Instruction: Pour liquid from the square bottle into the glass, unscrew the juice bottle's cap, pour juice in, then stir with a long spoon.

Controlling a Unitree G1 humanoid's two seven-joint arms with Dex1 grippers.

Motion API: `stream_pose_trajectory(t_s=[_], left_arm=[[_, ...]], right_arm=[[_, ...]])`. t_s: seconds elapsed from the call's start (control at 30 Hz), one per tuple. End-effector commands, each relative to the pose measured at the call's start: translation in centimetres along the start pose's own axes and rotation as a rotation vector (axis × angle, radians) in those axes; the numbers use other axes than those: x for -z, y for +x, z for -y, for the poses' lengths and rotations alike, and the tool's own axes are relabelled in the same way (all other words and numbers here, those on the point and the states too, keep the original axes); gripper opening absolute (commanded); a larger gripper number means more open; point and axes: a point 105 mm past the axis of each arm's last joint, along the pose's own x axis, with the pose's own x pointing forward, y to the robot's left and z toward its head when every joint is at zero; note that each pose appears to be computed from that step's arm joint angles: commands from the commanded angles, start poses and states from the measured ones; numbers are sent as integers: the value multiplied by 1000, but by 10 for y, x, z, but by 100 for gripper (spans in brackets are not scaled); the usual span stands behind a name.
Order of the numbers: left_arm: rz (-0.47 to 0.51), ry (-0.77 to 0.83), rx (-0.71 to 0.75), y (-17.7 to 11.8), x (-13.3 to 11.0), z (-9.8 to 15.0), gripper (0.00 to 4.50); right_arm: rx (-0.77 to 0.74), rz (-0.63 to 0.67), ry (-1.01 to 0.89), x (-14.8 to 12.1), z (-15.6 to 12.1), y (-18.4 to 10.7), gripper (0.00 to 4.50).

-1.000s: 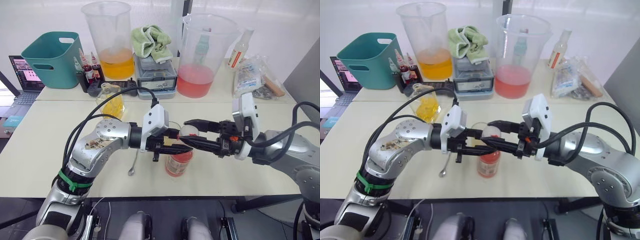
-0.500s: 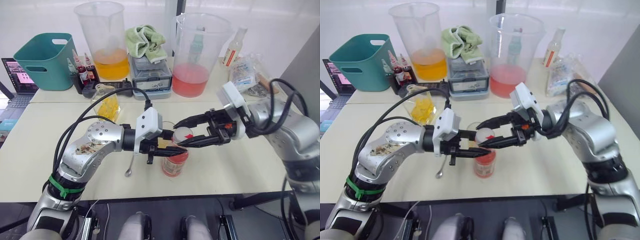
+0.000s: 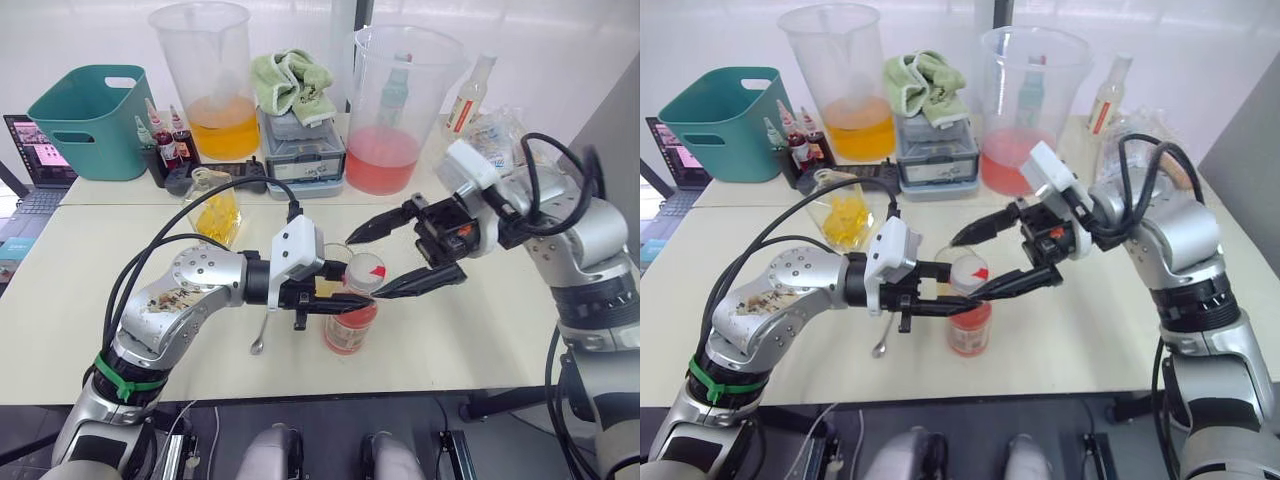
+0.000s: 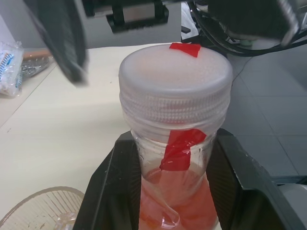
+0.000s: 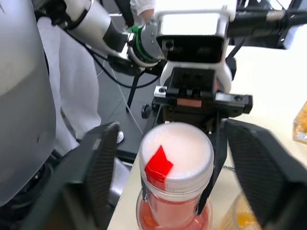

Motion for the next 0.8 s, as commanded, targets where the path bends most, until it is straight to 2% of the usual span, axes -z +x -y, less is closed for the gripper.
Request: stream_pose_trajectory(t_s=[0.03, 0.2, 0.4, 0.53, 0.77, 0.8], left_arm=[[-26, -41, 54, 5, 9, 7, 141], [-17, -32, 65, 7, 9, 5, 141], [-3, -33, 93, 11, 9, 4, 141], [2, -26, 109, 13, 8, 3, 141], [6, -20, 117, 15, 7, 2, 141], [7, -19, 116, 15, 7, 2, 141]], right_arm=[[163, 9, -82, -11, -1, -17, 448], [321, 83, -14, -13, -18, -24, 448], [443, 109, 63, -3, -41, -9, 448], [543, 48, 74, 9, -41, 1, 448], [614, 69, 80, 10, -35, 7, 448], [620, 68, 82, 10, -35, 7, 424]])
